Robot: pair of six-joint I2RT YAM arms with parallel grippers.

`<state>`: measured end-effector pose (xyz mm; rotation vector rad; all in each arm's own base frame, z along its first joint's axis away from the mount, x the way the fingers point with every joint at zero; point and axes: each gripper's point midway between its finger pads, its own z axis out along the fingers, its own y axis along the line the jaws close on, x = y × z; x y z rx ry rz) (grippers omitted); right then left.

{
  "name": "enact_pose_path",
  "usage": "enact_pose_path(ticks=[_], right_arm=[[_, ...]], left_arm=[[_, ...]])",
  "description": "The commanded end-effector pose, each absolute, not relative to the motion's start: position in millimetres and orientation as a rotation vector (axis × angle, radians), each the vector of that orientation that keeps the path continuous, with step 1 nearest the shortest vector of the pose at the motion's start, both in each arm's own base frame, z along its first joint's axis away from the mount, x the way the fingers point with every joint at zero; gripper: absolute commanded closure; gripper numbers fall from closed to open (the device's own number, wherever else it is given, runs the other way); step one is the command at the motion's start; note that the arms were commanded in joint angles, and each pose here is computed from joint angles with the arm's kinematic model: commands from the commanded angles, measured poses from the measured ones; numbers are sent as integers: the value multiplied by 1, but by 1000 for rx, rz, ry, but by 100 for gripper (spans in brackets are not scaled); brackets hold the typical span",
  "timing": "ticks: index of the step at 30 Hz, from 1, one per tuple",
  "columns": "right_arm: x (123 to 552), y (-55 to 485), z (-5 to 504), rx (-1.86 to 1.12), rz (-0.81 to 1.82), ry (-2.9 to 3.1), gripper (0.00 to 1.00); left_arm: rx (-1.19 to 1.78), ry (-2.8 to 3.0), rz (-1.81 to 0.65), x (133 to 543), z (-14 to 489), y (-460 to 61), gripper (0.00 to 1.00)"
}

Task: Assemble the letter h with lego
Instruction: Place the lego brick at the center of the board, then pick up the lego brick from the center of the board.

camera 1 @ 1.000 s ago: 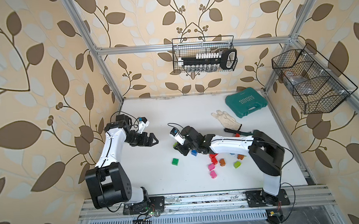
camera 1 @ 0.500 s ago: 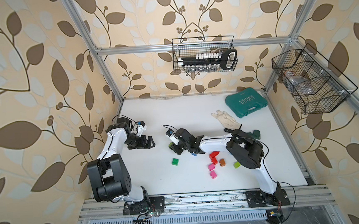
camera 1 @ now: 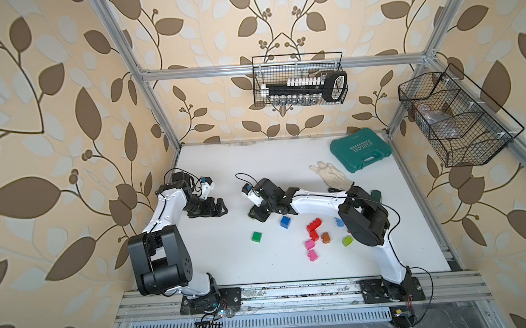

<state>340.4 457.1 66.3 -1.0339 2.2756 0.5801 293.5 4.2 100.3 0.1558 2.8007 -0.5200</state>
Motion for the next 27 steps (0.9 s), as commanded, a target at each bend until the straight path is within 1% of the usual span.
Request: enact_pose_path(ticks=[1,7,11,13,16,23,27], right_arm=[[328,453,40,-1038,599,2437,55],[329,454,20,-1031,581,2499,52],[326,456,7,-1039,571,2525,53],[327,455,4,-1043,536,2522,56],[328,457,6,-1049,516,2503,66],[323,460,34,-1069,488,2441,75],[304,463,58,-1141,542,2363,77]], left_arm=[[131,2790,-522,294,103,5,1],[122,2794,-512,295,99,7,1],[115,2796,-528,294,96,5,1],[106,2798,-536,295,97,5,1],[101,2792,-523,295,99,6,1],[93,2790,-518,294,98,6,1],[86,2793,-517,295,99,6,1]])
